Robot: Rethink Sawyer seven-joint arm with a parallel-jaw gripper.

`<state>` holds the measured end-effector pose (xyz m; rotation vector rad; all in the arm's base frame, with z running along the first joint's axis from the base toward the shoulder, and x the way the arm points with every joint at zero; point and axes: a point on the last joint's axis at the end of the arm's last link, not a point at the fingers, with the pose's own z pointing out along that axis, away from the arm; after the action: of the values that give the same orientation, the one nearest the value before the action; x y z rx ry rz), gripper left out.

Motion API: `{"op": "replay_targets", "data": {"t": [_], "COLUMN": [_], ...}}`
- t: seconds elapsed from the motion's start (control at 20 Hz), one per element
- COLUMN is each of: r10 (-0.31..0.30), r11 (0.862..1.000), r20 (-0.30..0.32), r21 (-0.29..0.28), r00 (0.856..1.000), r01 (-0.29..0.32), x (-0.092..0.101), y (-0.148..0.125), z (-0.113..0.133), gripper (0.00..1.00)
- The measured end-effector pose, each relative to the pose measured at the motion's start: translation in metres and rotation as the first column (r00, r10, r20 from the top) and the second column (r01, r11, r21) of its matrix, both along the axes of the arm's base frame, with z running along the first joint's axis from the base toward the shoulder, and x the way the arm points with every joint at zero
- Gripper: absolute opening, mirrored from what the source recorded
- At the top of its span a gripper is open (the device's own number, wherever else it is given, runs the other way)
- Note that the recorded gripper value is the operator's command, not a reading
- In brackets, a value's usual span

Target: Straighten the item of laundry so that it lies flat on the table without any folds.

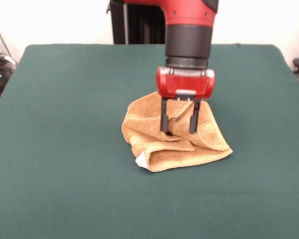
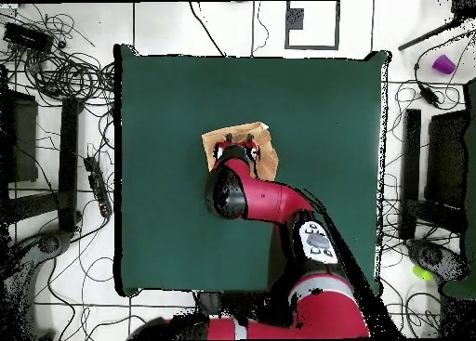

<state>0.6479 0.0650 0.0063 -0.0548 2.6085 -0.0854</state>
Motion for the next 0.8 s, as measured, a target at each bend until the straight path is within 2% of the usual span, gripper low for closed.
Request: {"op": "replay_targets", "data": {"t": [0.2,0.4,0.7,0.8], "r10": [0.001,0.009,0.04,0.056], "r11": [1.0,1.0,0.999,0.998], "r20": [-0.017,-0.035,-0.08,-0.103], "r21": [0.018,0.031,0.027,0.029], "r00": [1.0,0.999,0.996,0.993], "r01": [0.0,-0.008,-0.038,-0.053], "x": [-0.014,-0.025,-0.046,-0.056], "y": [0.003,0.004,-0.005,-0.006], "z": [0.008,0.006,-0.018,-0.033], "gripper": [1.0,1.0,1.0,1.0]}}
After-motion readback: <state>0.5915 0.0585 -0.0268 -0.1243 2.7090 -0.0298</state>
